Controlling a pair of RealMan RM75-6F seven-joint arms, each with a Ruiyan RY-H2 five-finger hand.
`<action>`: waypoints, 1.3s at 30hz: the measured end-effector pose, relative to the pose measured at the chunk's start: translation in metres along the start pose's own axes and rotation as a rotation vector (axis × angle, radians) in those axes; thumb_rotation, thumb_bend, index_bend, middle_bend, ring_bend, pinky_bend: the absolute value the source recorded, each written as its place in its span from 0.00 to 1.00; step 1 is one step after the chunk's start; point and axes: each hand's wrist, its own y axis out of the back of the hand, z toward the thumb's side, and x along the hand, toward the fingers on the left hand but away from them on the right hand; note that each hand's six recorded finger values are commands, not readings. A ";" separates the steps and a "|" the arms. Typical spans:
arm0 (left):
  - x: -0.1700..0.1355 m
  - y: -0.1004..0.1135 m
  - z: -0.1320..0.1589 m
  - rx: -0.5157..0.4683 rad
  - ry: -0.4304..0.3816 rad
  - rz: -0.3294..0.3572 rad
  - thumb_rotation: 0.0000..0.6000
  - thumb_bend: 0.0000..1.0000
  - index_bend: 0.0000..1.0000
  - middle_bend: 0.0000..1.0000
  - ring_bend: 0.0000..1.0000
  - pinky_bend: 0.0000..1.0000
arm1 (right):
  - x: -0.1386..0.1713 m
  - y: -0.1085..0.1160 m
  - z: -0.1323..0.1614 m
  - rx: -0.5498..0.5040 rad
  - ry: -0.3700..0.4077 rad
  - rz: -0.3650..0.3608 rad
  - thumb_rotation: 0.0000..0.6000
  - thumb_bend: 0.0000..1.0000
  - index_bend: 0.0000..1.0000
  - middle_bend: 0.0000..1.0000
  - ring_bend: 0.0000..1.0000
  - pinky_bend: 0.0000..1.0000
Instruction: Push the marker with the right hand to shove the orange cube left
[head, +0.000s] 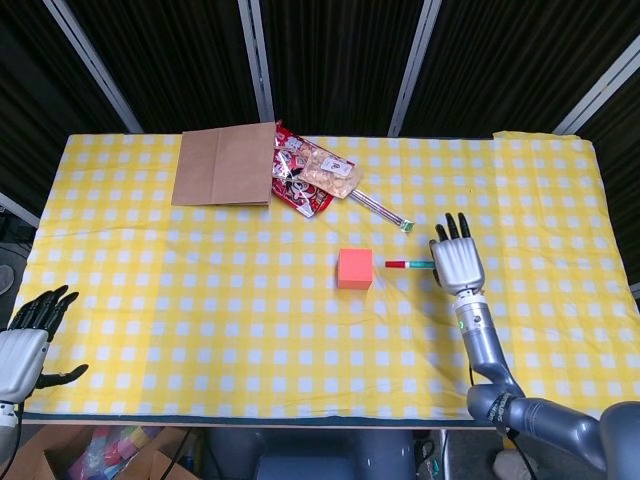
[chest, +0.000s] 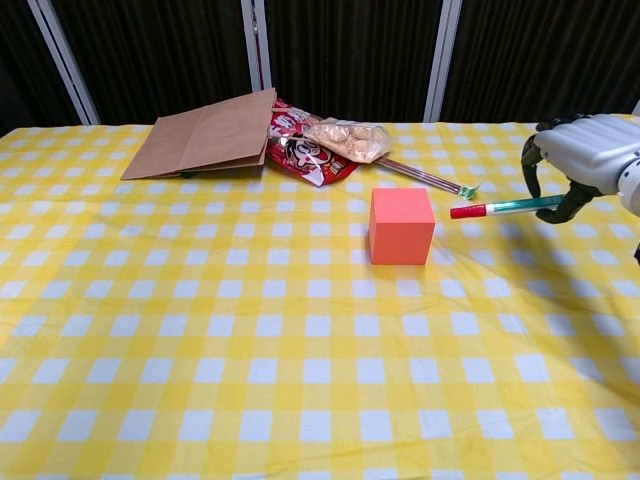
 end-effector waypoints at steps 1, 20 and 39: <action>0.000 0.000 0.000 -0.002 0.000 -0.001 1.00 0.00 0.00 0.00 0.00 0.08 | -0.001 -0.001 0.002 -0.001 0.002 0.003 1.00 0.55 0.67 0.24 0.00 0.00; 0.000 0.000 0.000 -0.031 -0.004 -0.024 1.00 0.00 0.00 0.00 0.00 0.08 | -0.006 0.003 0.071 -0.161 0.073 0.040 1.00 0.55 0.67 0.24 0.01 0.00; 0.000 0.000 0.002 -0.029 -0.012 -0.021 1.00 0.00 0.00 0.00 0.00 0.08 | 0.009 0.013 0.045 -0.127 0.053 0.006 1.00 0.55 0.67 0.24 0.01 0.00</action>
